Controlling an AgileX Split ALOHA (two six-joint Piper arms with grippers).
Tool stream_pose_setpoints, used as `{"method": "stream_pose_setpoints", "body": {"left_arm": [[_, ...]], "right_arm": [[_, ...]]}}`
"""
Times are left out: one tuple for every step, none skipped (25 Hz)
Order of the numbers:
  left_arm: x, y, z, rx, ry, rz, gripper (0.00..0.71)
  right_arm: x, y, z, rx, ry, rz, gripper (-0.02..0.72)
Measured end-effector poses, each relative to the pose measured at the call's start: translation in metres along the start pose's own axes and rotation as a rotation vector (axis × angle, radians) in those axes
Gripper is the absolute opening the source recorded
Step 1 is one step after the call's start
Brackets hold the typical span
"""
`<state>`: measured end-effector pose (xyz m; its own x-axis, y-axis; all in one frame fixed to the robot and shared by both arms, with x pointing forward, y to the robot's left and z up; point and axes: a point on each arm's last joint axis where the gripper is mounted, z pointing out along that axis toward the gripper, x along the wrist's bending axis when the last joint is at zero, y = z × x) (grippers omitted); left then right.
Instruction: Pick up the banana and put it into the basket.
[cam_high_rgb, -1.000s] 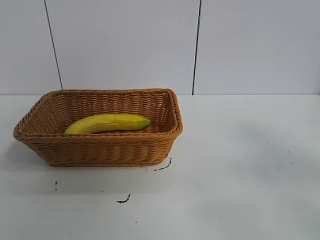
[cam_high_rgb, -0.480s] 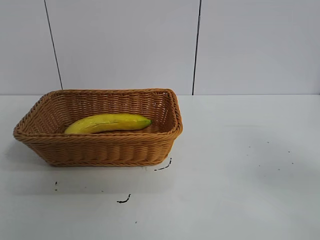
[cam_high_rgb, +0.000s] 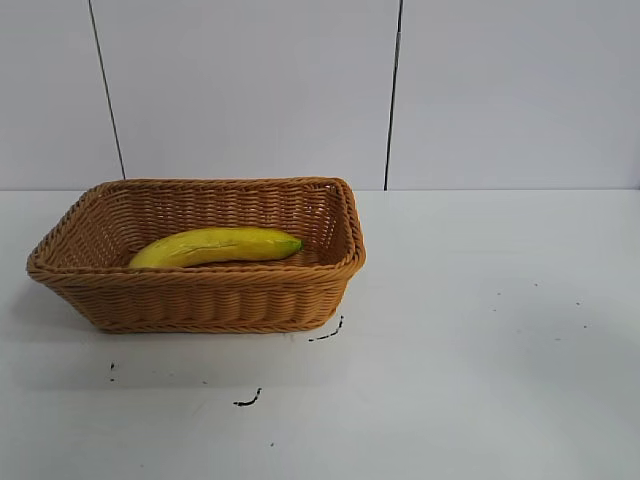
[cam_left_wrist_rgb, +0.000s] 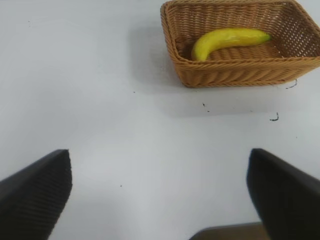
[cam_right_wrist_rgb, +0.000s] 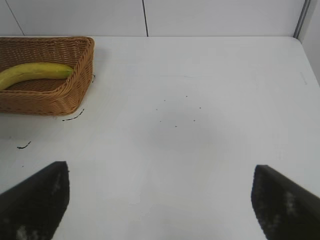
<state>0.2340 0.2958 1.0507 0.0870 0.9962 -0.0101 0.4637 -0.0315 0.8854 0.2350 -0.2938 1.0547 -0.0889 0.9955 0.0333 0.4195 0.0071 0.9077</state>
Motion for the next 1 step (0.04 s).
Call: {"method": "stream_pose_setpoints", "body": {"left_arm": [[0.0, 0.0, 0.0, 0.0, 0.0, 0.0, 0.69]], "right_arm": [[0.0, 0.0, 0.0, 0.0, 0.0, 0.0, 0.692]]}}
